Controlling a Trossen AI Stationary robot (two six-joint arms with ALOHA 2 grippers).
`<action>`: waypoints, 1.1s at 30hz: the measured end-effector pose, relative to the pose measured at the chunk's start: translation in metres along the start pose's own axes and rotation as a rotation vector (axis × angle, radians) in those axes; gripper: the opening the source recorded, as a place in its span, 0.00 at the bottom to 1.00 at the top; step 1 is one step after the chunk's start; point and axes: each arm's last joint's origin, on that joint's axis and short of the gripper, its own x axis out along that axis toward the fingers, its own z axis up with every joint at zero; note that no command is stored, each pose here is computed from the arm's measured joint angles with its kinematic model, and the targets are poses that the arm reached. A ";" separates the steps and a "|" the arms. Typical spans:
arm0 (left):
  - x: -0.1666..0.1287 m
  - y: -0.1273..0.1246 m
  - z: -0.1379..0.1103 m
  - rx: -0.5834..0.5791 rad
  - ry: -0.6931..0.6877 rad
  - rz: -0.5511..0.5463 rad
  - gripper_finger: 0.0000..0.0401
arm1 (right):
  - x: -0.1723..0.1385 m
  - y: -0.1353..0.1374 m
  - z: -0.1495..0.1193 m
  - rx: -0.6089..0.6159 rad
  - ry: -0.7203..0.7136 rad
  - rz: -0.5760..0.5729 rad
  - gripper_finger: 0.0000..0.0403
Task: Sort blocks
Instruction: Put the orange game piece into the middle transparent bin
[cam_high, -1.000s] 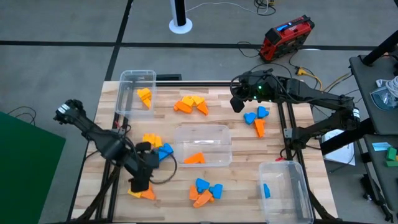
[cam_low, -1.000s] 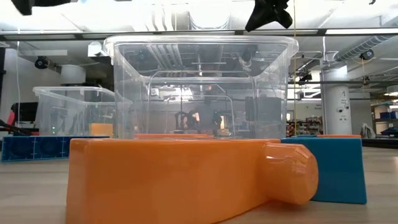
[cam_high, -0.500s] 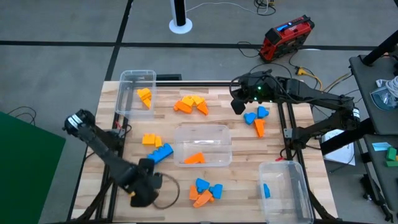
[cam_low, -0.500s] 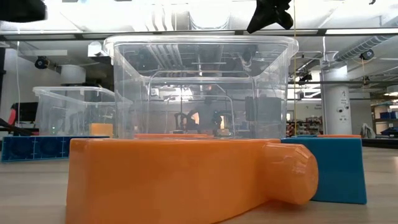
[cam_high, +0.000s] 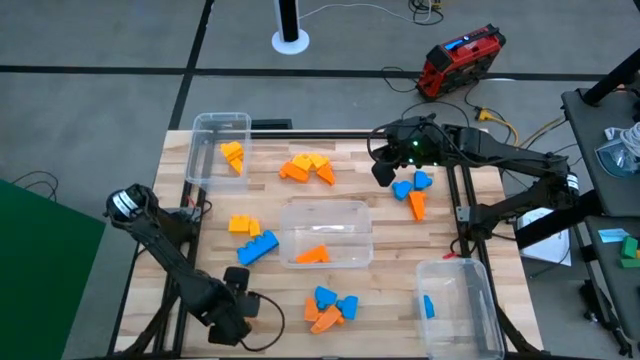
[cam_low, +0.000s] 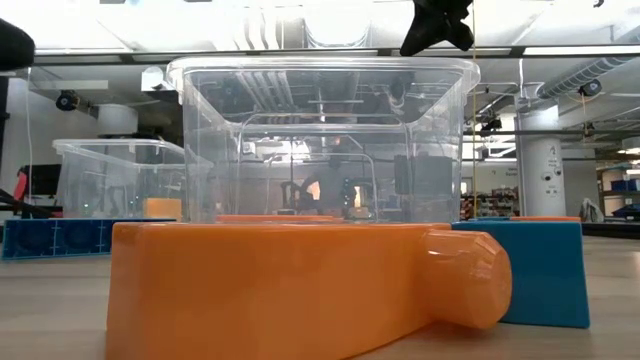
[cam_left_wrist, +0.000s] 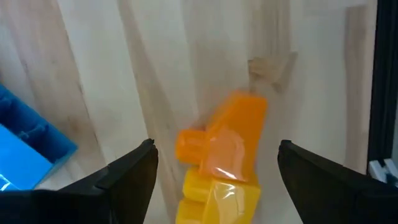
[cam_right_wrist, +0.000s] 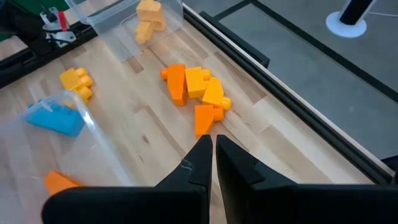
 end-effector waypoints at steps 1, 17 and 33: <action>0.002 0.000 -0.001 0.005 0.000 -0.006 0.76 | 0.000 0.000 0.000 0.000 0.000 0.000 0.03; 0.033 0.007 -0.013 -0.059 0.015 -0.054 0.76 | 0.001 0.000 -0.001 0.040 0.004 -0.001 0.03; 0.054 0.012 -0.019 -0.093 -0.023 -0.090 0.70 | 0.001 0.000 -0.001 0.040 0.003 -0.001 0.03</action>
